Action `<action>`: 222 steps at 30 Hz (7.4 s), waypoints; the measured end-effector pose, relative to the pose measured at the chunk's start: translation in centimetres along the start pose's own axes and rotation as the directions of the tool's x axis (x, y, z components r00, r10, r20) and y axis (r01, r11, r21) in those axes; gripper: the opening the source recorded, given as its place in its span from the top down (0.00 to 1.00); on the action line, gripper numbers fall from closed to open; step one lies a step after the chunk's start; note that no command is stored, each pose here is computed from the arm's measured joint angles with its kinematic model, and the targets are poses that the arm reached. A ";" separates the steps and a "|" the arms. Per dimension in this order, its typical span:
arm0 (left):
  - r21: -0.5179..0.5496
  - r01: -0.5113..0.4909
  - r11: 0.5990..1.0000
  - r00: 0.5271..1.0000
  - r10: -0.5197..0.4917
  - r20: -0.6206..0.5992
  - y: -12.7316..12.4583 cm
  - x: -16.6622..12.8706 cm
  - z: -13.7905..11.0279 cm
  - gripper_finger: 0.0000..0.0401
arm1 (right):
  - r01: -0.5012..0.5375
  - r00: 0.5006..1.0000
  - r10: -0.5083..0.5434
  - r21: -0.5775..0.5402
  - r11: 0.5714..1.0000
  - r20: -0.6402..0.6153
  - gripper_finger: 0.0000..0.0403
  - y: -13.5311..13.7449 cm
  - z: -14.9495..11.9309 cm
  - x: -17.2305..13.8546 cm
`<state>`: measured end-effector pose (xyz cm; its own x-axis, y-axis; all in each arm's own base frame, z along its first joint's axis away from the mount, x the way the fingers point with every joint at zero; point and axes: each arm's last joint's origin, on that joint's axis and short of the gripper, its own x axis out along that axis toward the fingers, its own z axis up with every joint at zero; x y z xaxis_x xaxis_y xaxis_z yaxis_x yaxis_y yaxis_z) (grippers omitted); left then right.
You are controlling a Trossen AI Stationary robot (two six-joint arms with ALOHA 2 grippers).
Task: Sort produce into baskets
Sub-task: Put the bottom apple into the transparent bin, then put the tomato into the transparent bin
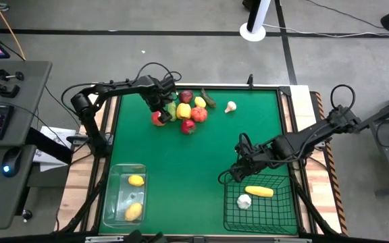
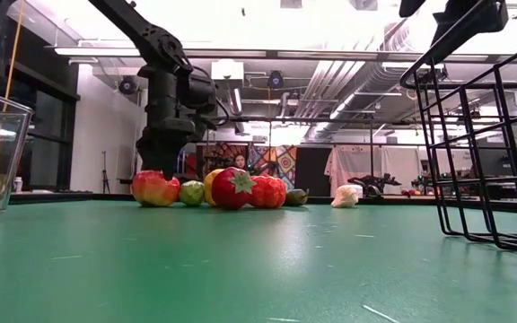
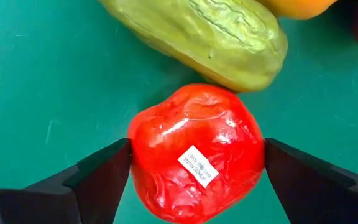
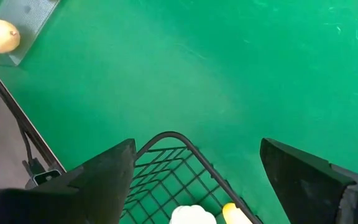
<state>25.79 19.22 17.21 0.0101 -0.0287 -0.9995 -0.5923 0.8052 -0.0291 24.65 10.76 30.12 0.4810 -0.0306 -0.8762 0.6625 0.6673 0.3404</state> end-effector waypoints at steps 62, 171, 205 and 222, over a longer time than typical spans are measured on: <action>0.118 0.329 0.937 0.824 -0.346 0.449 -11.2 -17.9 -19.7 0.43 | 0.334 0.938 -0.321 0.084 0.939 -0.133 0.16 -7.7 6.0 2.8; 0.297 0.309 0.904 0.060 -0.330 0.942 -8.4 -29.6 -22.1 0.20 | -0.349 0.861 0.500 -0.609 0.712 0.091 0.12 13.5 20.8 16.6; 0.061 -0.092 0.994 0.921 0.062 0.385 -13.0 -3.4 2.8 0.20 | -0.346 0.869 0.336 -0.040 0.937 0.363 0.12 -14.8 5.7 0.3; 0.196 -0.084 0.977 0.971 0.037 0.235 -13.7 2.5 4.1 0.27 | -0.365 0.865 0.287 0.124 0.923 0.411 0.12 -14.7 6.2 0.7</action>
<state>37.29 10.53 15.07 0.1776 0.1411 -0.9739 -0.4218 0.9050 0.0542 18.79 -3.65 26.63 0.8422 -0.1409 -0.5204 0.5072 0.5345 0.6761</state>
